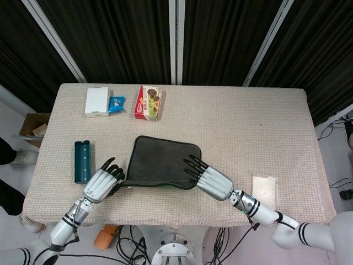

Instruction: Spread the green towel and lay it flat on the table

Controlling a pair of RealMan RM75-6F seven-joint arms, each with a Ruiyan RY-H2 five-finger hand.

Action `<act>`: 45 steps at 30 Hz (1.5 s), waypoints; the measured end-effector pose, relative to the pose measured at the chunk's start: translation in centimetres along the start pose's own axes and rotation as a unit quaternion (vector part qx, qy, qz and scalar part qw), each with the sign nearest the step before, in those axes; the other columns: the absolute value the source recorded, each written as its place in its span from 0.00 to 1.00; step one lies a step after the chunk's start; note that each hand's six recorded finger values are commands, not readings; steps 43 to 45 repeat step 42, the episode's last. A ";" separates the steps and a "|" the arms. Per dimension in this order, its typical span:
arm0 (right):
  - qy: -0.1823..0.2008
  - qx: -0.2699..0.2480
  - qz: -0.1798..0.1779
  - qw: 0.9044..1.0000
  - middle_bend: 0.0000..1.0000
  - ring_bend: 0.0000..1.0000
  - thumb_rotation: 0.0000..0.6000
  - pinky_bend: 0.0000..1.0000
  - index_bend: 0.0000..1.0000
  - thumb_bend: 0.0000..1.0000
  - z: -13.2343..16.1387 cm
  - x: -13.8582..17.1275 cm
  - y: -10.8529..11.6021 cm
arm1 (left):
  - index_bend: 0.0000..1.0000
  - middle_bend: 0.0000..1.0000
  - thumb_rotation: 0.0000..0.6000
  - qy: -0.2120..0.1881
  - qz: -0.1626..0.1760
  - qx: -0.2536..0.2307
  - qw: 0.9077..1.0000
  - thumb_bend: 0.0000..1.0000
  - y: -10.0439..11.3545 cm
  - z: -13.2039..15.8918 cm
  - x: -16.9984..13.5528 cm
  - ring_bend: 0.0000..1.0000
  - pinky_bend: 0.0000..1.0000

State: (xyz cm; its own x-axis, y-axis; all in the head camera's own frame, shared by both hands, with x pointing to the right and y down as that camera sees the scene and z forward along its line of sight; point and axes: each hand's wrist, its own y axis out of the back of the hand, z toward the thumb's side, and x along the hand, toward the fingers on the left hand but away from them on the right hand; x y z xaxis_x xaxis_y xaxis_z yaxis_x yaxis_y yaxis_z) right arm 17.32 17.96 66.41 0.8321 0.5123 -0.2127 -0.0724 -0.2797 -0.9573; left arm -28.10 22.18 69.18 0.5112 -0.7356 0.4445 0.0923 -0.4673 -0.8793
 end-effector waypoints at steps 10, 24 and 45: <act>-0.008 -0.014 0.016 1.000 0.13 0.00 1.00 0.00 0.22 0.00 0.6 0.9 -0.7 | 0.27 0.23 1.00 0.008 -0.031 0.007 0.999 0.22 0.5 0.5 -0.8 0.23 0.13; -0.114 -0.023 -0.054 0.992 0.20 0.00 1.00 0.06 0.21 0.18 -3.7 3.4 4.2 | 0.24 0.22 1.00 0.107 0.008 -0.021 0.994 0.20 5.0 -4.3 -1.9 0.21 0.13; -0.376 -0.145 -0.073 0.912 0.11 0.00 1.00 0.00 0.17 0.18 -10.1 21.0 7.9 | 0.25 0.20 1.00 0.271 0.113 -0.114 0.949 0.14 8.0 -11.9 -12.7 0.17 0.12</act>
